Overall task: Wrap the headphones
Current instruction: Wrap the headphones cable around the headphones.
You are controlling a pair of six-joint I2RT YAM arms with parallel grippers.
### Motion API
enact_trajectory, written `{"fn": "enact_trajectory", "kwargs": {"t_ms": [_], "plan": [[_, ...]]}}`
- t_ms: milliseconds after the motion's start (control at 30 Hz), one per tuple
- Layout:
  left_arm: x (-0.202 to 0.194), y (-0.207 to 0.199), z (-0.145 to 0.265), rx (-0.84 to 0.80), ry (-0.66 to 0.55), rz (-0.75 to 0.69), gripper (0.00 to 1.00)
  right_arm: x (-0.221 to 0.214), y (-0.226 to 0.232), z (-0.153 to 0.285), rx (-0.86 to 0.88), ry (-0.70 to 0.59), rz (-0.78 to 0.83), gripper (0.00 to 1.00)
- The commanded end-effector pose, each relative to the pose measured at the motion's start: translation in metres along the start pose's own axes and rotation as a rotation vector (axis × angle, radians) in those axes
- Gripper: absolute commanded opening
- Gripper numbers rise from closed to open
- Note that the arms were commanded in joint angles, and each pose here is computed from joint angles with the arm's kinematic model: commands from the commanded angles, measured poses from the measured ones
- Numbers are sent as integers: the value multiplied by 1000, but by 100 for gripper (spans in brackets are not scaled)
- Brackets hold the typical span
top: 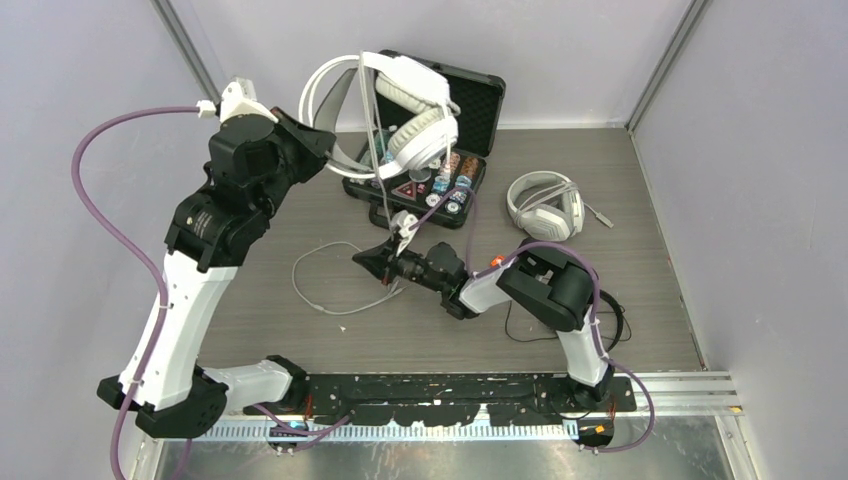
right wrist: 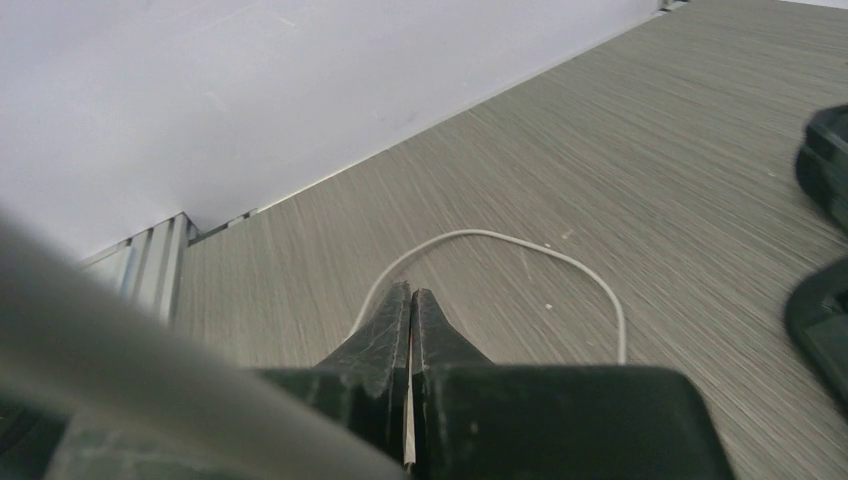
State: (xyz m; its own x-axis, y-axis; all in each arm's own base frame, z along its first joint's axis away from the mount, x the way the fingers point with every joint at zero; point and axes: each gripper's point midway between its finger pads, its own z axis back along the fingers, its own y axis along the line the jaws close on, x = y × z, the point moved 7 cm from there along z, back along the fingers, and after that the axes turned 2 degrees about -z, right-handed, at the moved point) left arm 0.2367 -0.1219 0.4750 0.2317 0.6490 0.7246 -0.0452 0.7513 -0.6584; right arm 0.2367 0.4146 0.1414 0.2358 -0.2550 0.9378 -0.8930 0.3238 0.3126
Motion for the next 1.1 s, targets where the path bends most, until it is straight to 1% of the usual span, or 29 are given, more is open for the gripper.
{"fn": "enact_trajectory", "kwargs": {"t_ms": [0,133,300,400,533,667,800,900,1000,1067], "plan": [[34,-45,35,-294,-37,77,0,38,-11,13,-18,-106,1,1],[21,-55,39,-403,84,2,0,59,-30,28,-59,-136,-8,0],[6,-58,45,-522,207,-159,0,86,-49,51,-104,-173,-12,0],[0,-55,51,-586,247,-263,0,102,-54,63,-122,-185,-10,1],[-7,-39,53,-573,269,-420,0,124,-55,77,-118,-190,-16,1],[-17,-23,53,-566,317,-570,0,139,-49,84,-90,-148,-29,0],[-31,-11,49,-612,366,-683,0,157,-41,91,-62,-125,-77,1],[-40,1,50,-663,369,-804,0,173,-31,95,-29,-84,-129,0],[-42,14,48,-666,342,-939,0,178,-25,100,-51,18,-184,0],[-43,21,47,-661,344,-1017,0,180,-21,103,-53,77,-199,0]]}}
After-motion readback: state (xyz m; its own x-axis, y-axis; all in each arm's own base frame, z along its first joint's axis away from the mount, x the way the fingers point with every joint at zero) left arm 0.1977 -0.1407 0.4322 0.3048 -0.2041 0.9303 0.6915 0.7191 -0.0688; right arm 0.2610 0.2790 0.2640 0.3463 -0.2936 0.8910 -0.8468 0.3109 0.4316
